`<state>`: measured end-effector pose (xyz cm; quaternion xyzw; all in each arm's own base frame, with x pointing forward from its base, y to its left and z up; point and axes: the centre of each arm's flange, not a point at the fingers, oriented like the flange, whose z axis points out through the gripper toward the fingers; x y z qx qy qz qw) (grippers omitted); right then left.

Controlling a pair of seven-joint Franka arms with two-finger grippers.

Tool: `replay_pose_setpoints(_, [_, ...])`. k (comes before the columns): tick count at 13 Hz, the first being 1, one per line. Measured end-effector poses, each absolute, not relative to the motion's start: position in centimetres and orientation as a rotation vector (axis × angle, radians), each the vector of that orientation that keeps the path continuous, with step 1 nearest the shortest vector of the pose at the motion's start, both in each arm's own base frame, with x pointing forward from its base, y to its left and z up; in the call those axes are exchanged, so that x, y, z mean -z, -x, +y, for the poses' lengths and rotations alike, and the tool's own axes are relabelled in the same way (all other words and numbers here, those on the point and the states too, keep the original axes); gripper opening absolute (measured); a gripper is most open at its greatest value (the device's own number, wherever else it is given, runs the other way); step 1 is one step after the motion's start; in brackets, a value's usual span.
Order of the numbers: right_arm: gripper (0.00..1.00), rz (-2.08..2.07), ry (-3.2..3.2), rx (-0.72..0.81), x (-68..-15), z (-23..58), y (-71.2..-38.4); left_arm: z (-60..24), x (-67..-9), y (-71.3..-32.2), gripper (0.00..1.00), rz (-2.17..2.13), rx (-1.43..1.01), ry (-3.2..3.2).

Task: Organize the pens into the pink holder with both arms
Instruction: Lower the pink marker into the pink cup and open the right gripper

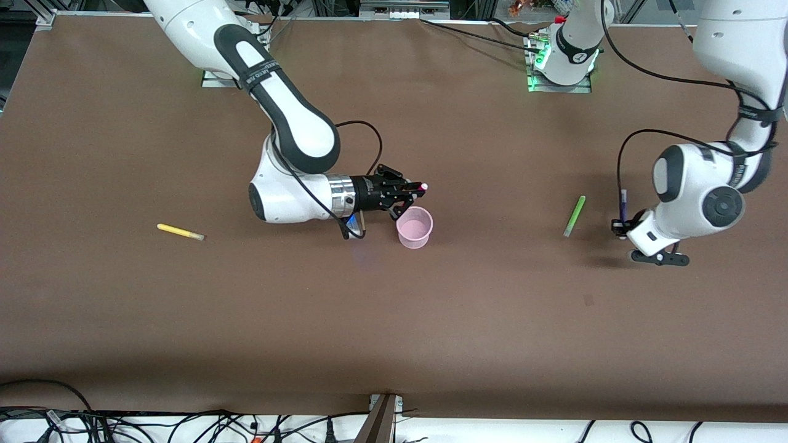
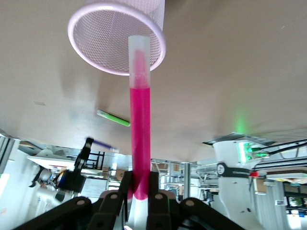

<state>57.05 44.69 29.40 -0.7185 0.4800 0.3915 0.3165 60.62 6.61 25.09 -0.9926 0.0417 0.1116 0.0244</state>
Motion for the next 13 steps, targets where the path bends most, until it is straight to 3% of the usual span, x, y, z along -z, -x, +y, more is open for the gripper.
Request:
replay_pose_setpoints(5, [0.16,1.317,1.836,-1.002,-28.0,46.7,-56.1,4.3,-34.5,-63.9,0.19,0.199,-0.463,2.973])
replay_pose_setpoints(13, [0.16,1.310,1.813,-0.986,-26.9,47.8,-57.7,-2.1,-40.3,-65.3,0.19,0.143,-0.423,2.867])
